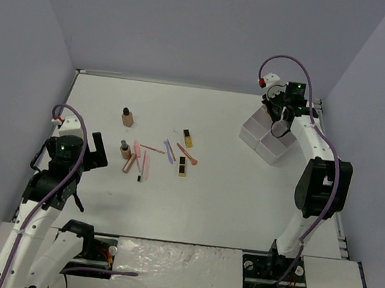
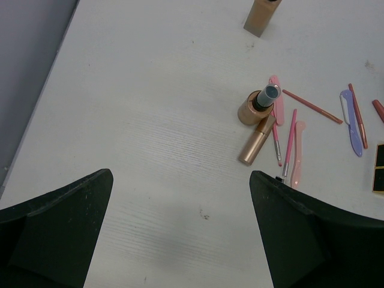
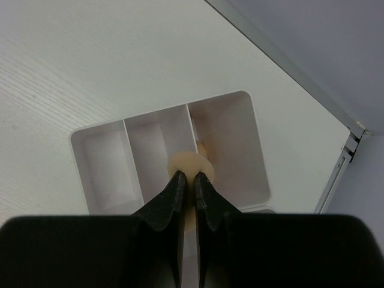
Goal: Organize the makeup
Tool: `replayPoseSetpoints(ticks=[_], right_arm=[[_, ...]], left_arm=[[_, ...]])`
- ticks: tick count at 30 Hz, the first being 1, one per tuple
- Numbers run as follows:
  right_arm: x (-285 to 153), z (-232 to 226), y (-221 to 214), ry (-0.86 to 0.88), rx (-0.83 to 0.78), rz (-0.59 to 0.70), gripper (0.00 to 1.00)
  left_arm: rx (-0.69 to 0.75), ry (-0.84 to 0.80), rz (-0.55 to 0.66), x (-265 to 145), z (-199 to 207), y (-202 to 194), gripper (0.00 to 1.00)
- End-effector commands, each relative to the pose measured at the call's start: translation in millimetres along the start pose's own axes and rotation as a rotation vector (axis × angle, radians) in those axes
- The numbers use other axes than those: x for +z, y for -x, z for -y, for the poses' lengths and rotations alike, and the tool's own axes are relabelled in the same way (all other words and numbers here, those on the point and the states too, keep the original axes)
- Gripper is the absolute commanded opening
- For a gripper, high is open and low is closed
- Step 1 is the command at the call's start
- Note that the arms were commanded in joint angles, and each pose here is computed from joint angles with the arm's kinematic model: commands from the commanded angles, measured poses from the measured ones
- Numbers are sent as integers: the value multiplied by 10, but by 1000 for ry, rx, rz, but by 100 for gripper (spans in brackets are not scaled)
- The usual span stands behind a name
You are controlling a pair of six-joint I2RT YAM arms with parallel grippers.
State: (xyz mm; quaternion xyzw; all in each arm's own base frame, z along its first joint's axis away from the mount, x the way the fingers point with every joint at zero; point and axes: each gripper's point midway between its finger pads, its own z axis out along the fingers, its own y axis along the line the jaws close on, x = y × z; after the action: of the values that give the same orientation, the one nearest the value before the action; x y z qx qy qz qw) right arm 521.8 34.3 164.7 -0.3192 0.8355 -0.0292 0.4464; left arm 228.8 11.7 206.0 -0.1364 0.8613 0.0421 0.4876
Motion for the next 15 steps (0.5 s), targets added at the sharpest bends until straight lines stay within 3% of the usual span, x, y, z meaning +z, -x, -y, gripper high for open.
replayPoseSetpoints(ticks=[1, 15], right_arm=[[-101, 327, 363, -90, -112, 77, 1], [54, 452, 320, -129, -181, 55, 1]], left_arm=[[-34, 1, 65, -28, 16, 226, 97], [-26, 10, 48, 15, 20, 206, 97]])
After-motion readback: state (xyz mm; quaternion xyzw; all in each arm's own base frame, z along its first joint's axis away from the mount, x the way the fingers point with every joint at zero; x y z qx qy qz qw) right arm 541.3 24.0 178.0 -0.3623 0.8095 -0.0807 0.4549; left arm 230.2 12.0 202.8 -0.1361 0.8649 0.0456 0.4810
